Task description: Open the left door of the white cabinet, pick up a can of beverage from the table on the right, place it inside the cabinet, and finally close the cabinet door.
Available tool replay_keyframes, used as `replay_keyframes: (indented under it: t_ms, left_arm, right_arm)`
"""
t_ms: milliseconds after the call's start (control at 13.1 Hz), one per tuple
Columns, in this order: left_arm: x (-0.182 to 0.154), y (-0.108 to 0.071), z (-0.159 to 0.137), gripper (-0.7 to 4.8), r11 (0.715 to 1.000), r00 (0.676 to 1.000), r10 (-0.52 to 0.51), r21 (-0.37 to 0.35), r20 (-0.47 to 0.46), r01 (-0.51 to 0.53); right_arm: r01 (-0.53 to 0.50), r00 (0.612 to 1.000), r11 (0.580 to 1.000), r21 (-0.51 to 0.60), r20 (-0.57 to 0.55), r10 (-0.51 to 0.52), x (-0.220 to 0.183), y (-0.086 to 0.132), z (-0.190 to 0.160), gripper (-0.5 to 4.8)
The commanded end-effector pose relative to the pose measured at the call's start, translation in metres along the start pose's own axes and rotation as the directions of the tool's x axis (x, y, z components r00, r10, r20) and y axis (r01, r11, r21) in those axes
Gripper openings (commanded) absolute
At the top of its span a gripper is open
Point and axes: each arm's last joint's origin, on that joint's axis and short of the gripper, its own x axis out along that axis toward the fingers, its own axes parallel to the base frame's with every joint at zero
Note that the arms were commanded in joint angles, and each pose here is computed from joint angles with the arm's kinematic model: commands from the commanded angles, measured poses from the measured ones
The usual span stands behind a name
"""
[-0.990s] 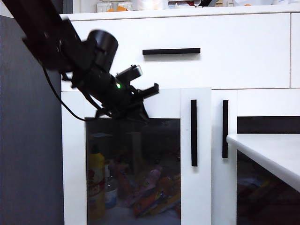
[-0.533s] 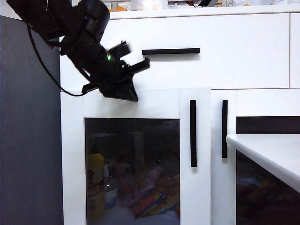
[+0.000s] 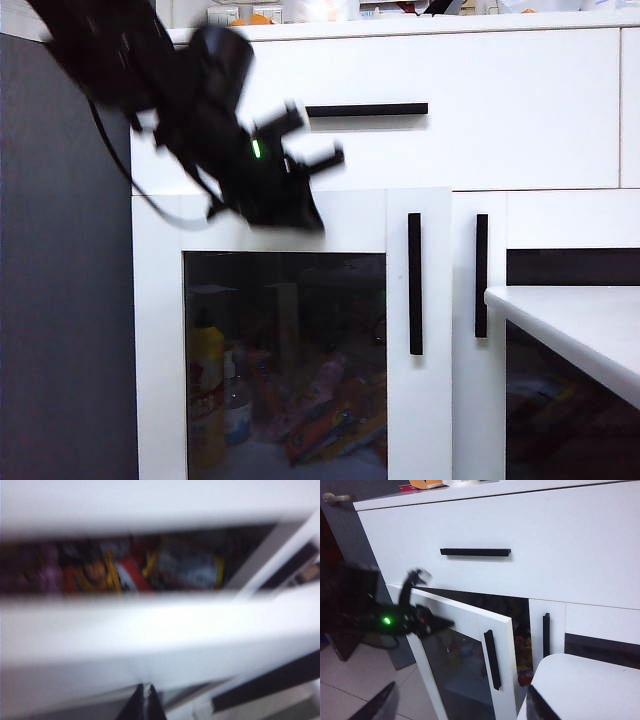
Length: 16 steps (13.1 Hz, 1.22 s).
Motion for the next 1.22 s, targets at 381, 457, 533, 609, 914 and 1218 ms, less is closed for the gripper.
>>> replay_keyframes:
  t_ms: [381, 457, 533, 609, 914, 1218]
  left_arm:
    - [0.013, 0.005, 0.016, -0.06, 0.999, 0.98, 0.026, 0.035, 0.196, -0.034]
    - [0.011, 0.004, 0.017, -0.05, 0.999, 0.983, 0.012, 0.031, 0.183, -0.018]
    - [0.006, 0.002, 0.02, 0.23, 1.0, 0.987, -0.018, 0.016, 0.158, 0.015]
    - [-0.002, -0.001, 0.025, 2.63, 0.998, 0.99, -0.058, 0.009, 0.126, 0.057]
    - [-0.035, -0.01, 0.047, 4.79, 0.998, 0.994, -0.056, 0.012, 0.097, 0.055]
    - [-0.034, -0.01, 0.041, 2.09, 0.999, 0.998, -0.049, -0.014, 0.036, 0.049]
  right_arm:
    - [0.005, 1.0, 1.0, -0.018, 0.014, -0.005, -0.001, 0.0, 0.002, 3.27]
    - [0.005, 1.0, 1.0, -0.018, 0.014, -0.005, -0.001, 0.0, 0.002, 3.27]
    - [0.008, 1.0, 1.0, -0.018, 0.014, -0.008, -0.001, 0.0, 0.002, 3.27]
    - [0.008, 1.0, 1.0, -0.017, 0.016, -0.007, -0.001, 0.0, 0.003, 3.27]
    - [0.007, 1.0, 1.0, -0.017, 0.016, -0.007, -0.001, 0.0, 0.003, 3.27]
    - [0.003, 1.0, 1.0, -0.015, 0.021, -0.002, -0.002, -0.001, 0.003, 3.27]
